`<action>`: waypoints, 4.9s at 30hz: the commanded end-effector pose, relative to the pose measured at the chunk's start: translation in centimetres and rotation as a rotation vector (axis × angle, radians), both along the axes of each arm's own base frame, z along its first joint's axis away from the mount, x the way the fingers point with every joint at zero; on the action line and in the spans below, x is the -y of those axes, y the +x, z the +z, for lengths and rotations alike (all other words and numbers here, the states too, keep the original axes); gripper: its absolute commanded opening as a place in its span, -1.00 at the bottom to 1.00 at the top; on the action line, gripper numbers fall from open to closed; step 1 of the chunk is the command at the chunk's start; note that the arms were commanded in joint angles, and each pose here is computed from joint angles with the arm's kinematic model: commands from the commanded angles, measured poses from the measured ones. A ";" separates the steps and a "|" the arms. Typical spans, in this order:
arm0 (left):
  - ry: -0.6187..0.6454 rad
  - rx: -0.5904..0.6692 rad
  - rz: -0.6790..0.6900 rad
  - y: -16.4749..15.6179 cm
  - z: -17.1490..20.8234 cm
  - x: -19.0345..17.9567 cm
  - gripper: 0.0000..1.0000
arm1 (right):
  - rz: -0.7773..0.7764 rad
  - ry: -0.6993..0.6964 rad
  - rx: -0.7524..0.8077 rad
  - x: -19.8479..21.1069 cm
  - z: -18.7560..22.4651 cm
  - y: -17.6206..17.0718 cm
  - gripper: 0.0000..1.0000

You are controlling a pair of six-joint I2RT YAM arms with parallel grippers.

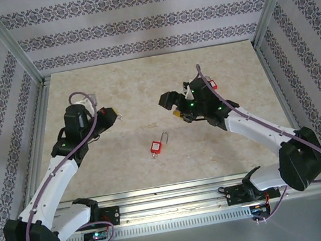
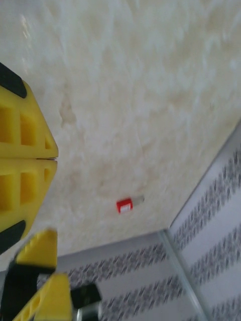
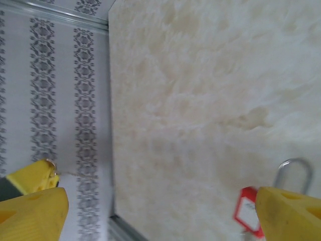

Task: Unlock with the key

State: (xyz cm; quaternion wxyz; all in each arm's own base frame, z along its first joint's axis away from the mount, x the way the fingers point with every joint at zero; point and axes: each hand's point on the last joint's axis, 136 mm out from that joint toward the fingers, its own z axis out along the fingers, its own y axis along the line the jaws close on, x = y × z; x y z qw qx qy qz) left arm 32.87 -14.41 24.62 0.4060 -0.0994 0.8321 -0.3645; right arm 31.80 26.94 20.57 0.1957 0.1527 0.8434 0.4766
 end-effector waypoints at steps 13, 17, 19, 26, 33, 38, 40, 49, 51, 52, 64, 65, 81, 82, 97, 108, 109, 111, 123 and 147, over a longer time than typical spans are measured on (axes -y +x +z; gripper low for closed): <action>0.099 0.333 -0.196 0.8 3.9 8.4 -1.00 | -0.058 0.340 -0.177 -6.4 1.8 -0.7 0.90; 0.121 0.365 -0.193 0.3 3.3 8.9 -1.00 | -0.081 0.374 -0.210 -6.9 1.4 -0.8 0.90; 0.124 0.372 -0.191 0.2 3.0 9.0 -1.00 | -0.090 0.386 -0.218 -7.0 1.4 -0.8 0.89; 0.152 0.400 -0.181 -0.2 1.8 9.5 -1.00 | -0.114 0.427 -0.245 -7.3 1.4 -0.8 0.88; 0.150 0.433 -0.180 -1.1 0.9 10.2 -1.00 | -0.150 0.484 -0.255 -7.3 1.4 -0.1 0.86; 0.158 0.432 -0.165 -1.6 0.0 10.3 -1.00 | -0.162 0.539 -0.259 -7.6 1.3 0.6 0.84; 0.157 0.429 -0.160 -1.8 -0.4 10.2 -1.00 | -0.163 0.557 -0.270 -7.8 1.0 0.8 0.83; 0.173 0.434 -0.142 -2.1 -0.9 10.0 -1.00 | -0.158 0.565 -0.273 -8.2 0.8 0.8 0.73; 0.176 0.434 -0.138 -2.1 -1.0 9.9 -1.00 | -0.162 0.561 -0.273 -8.0 0.6 0.7 0.69; 0.174 0.437 -0.138 -2.1 -0.9 9.9 -1.00 | -0.164 0.558 -0.275 -7.9 0.4 0.6 0.66; 0.142 0.441 -0.146 -2.7 -0.8 9.8 -1.00 | -0.178 0.551 -0.266 -7.4 -0.3 1.0 0.21; 0.138 0.442 -0.145 -2.8 -0.8 9.8 -1.00 | -0.180 0.553 -0.265 -7.4 -0.3 1.0 0.19; 0.124 0.430 -0.125 -3.4 -1.6 9.0 -1.00 | -0.174 0.534 -0.242 -7.0 -0.3 1.1 -0.37; 0.125 0.429 -0.124 -3.4 -1.6 9.0 -1.00 | -0.175 0.529 -0.243 -7.0 -0.5 1.1 -0.39; 0.178 0.467 -0.126 -3.0 -0.5 8.5 -1.00 | -0.147 0.505 -0.264 -6.3 -1.8 -0.6 0.47; 0.129 0.538 -0.177 -1.9 0.6 10.6 -1.00 | -0.138 0.607 -0.250 -6.7 0.3 -1.5 0.88; 0.130 0.538 -0.176 -1.8 0.5 10.6 -1.00 | -0.132 0.624 -0.249 -6.8 0.6 -1.5 0.89; 0.134 0.542 -0.159 -1.6 0.4 10.4 -1.00 | -0.128 0.629 -0.258 -7.0 0.7 -1.7 0.91; 0.101 0.528 -0.169 -1.7 -0.5 10.8 -1.00 | -0.141 0.701 -0.246 -7.4 1.4 -1.0 0.94; 0.076 0.491 -0.162 -3.4 -1.5 9.4 -1.00 | -0.190 0.685 -0.226 -5.7 0.9 0.1 0.65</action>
